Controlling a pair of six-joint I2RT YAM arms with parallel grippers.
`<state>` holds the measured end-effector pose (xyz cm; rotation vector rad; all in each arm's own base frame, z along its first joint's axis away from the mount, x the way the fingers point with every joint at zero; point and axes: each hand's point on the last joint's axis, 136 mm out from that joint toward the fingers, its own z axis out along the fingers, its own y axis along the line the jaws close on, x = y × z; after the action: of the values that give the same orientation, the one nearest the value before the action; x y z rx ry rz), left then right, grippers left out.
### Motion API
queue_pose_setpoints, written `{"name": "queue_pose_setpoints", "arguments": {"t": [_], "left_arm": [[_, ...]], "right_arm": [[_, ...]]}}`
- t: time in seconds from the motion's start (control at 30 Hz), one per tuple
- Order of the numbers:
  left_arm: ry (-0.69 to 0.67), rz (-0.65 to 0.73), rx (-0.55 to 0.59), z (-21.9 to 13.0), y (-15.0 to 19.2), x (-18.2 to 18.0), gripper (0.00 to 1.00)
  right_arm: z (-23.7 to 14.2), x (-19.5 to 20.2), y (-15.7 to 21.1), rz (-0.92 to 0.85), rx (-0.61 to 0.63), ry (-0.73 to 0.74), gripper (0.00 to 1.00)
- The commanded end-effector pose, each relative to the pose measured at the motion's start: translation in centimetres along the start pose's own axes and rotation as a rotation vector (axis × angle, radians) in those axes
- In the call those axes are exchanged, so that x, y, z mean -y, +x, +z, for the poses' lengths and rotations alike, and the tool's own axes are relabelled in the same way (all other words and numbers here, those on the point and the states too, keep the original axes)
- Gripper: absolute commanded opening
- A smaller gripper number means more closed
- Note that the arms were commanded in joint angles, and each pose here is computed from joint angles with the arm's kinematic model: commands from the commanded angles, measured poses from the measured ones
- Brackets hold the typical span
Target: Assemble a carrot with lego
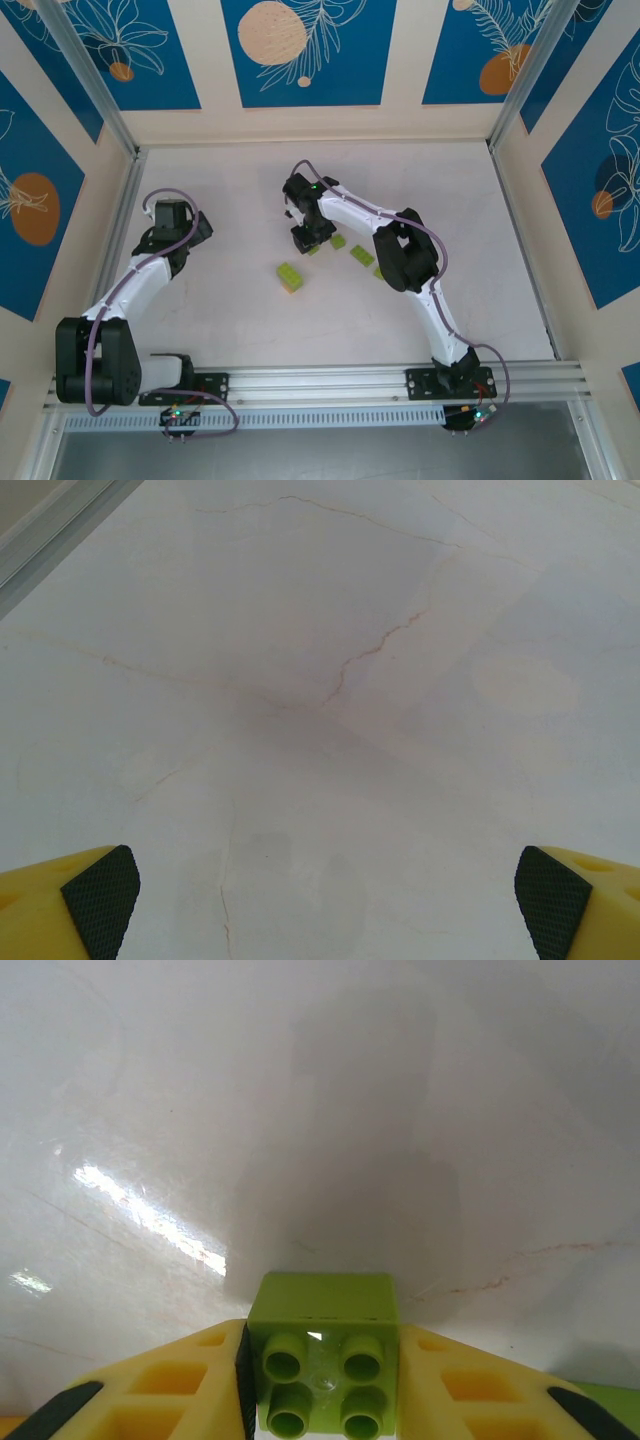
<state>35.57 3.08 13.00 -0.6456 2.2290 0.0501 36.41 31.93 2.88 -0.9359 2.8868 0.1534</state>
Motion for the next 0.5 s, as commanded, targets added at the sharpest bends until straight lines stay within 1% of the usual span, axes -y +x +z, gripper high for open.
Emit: {"name": "queue_pose_setpoints", "arguments": {"t": [0.0, 0.17, 0.33, 0.47], "left_arm": [[0.014, -0.019, 0.023, 0.1, -1.5, 0.4, 0.99], [0.013, -0.018, 0.026, 0.0, -1.6, 0.4, 0.99], [0.015, -0.020, 0.027, -0.1, -1.6, 0.4, 0.99], [0.018, -0.020, 0.028, -0.2, -1.6, 0.4, 0.99]], "right_arm": [[0.3, -0.3, 1.1, 0.010, -0.047, -0.020, 0.34], [-1.4, -0.2, 1.6, 0.039, -0.039, -0.024, 0.33], [-5.1, -0.8, 2.2, 0.056, -0.006, -0.040, 0.33], [-8.1, -2.2, 3.2, 0.045, 0.013, -0.070, 0.33]]}}
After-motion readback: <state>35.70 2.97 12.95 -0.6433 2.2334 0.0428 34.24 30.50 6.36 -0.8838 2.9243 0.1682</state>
